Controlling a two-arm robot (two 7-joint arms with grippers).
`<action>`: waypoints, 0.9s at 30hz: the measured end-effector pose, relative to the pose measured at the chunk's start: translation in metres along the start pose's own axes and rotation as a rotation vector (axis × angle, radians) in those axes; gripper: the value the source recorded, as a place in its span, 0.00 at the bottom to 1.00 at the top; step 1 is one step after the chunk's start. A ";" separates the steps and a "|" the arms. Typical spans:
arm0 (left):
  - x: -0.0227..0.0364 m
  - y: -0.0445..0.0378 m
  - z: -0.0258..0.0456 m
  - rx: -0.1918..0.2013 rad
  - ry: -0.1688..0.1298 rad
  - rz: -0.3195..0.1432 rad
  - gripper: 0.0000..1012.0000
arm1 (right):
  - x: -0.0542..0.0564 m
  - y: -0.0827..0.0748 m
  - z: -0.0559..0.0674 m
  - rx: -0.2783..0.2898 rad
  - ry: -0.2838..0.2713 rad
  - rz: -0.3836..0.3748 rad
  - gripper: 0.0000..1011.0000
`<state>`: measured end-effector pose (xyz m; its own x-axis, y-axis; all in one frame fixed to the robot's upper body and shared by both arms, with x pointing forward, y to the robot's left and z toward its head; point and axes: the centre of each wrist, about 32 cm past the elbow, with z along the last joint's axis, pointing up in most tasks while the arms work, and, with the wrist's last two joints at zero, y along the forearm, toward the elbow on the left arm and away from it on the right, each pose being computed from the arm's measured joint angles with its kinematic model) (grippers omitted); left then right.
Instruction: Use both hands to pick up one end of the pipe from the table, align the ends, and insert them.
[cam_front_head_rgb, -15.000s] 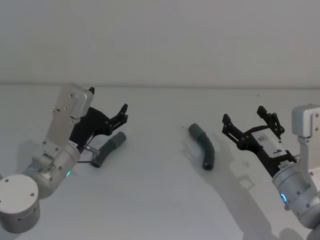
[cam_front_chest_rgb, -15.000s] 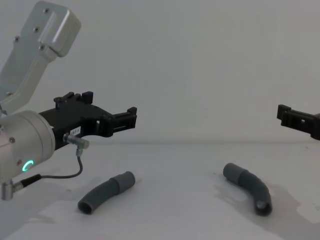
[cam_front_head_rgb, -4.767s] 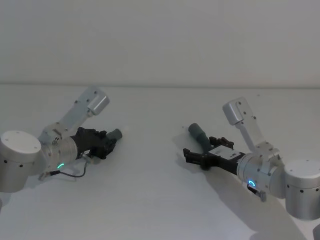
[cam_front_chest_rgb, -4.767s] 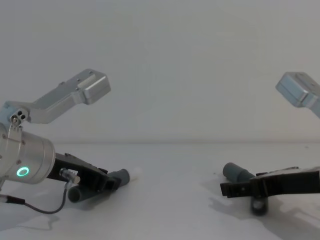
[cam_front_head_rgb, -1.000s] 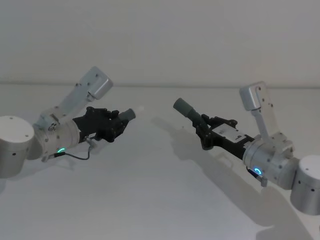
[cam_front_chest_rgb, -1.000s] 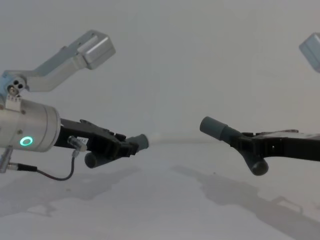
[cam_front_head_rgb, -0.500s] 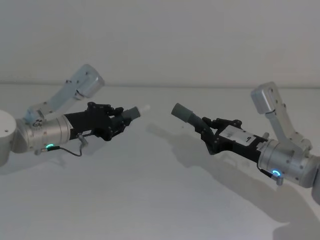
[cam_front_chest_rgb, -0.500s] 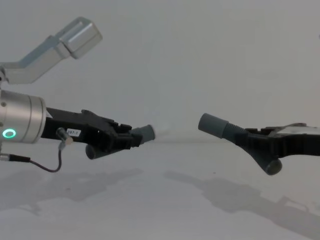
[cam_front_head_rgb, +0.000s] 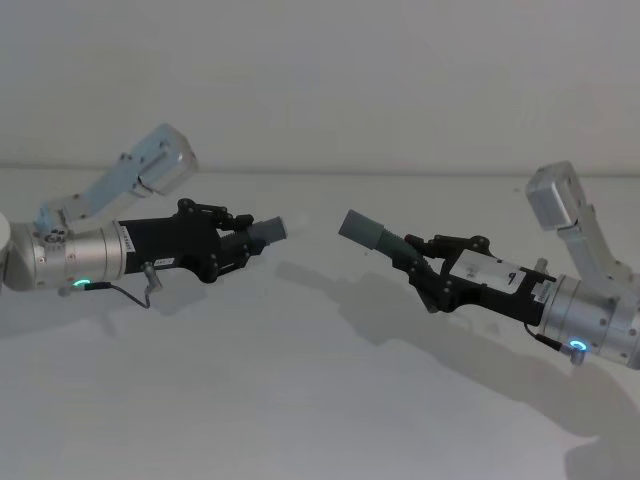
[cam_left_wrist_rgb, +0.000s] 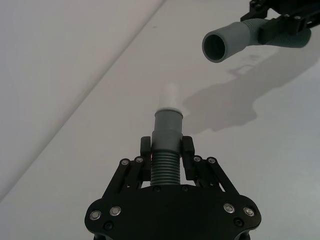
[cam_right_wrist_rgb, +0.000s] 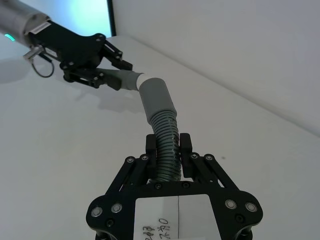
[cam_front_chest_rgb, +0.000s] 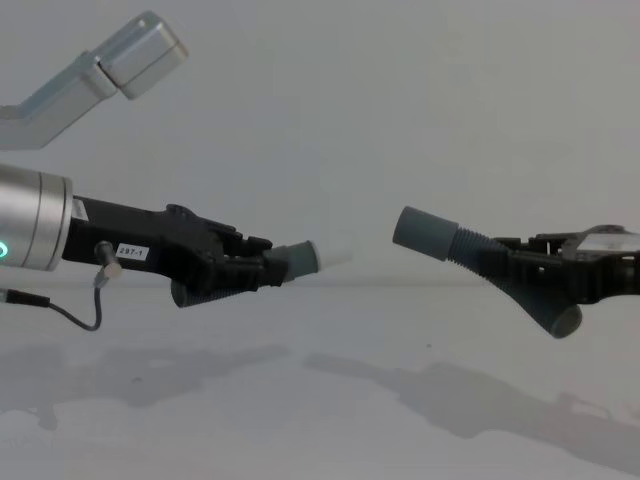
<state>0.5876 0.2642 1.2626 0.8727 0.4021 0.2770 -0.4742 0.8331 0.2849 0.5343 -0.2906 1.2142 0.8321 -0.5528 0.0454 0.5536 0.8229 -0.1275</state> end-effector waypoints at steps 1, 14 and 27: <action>0.0008 0.0003 0.0001 0.000 -0.003 -0.005 0.34 | 0.001 0.000 0.000 0.002 -0.002 0.005 0.26; 0.0110 0.0035 0.0074 -0.003 -0.067 -0.087 0.34 | 0.009 -0.007 0.005 -0.021 -0.055 0.105 0.26; 0.0142 0.0081 0.0165 0.004 -0.116 -0.124 0.34 | 0.011 -0.010 0.004 -0.064 -0.092 0.167 0.26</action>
<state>0.5942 0.2704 1.2840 0.9053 0.2498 0.3434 -0.3647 0.8717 0.3272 0.5382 -0.3049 1.2202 0.9132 -0.3929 0.1082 0.4072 0.8904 -0.2034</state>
